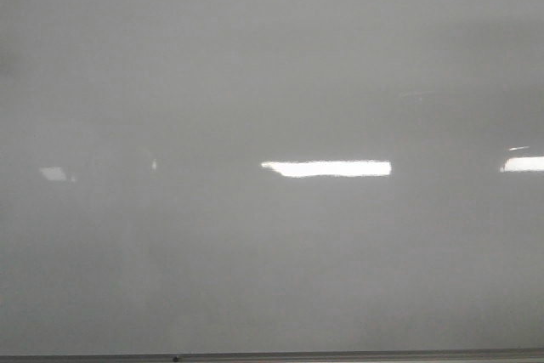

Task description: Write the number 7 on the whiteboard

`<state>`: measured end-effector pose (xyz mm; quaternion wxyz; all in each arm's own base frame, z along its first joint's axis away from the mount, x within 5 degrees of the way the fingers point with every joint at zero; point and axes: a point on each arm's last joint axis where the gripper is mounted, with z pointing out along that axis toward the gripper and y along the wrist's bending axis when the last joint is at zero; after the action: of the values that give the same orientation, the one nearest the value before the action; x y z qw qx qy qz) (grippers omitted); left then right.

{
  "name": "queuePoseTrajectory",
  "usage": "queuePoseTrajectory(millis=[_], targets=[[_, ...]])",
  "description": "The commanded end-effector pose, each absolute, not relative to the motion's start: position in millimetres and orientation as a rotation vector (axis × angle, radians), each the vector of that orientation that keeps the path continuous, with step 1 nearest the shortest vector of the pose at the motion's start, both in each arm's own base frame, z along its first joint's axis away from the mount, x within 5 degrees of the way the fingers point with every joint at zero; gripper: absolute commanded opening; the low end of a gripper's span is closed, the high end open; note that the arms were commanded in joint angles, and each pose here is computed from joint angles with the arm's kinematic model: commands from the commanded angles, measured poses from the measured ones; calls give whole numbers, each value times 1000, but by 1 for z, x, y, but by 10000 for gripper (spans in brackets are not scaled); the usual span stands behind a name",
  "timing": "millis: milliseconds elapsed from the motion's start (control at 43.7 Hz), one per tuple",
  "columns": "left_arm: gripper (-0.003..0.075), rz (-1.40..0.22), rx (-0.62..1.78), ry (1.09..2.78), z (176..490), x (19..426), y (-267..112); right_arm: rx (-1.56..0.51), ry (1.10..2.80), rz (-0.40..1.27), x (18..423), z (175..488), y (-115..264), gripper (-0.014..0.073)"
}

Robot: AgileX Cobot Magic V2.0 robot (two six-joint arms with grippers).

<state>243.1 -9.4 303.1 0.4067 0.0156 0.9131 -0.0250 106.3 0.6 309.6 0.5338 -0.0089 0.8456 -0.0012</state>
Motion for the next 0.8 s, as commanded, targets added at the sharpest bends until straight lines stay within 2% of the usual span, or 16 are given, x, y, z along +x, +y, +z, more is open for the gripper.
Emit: queuePoseTrajectory(millis=[0,274,778], targets=[[461,-87,21,2196,319,263,-12,-21,1915,-7,111,327,0,624],[461,-79,12,2212,299,296,-13,-21,1915,-7,111,327,0,624],[440,-71,5,2216,279,314,-12,-21,1909,-7,111,327,0,624]])
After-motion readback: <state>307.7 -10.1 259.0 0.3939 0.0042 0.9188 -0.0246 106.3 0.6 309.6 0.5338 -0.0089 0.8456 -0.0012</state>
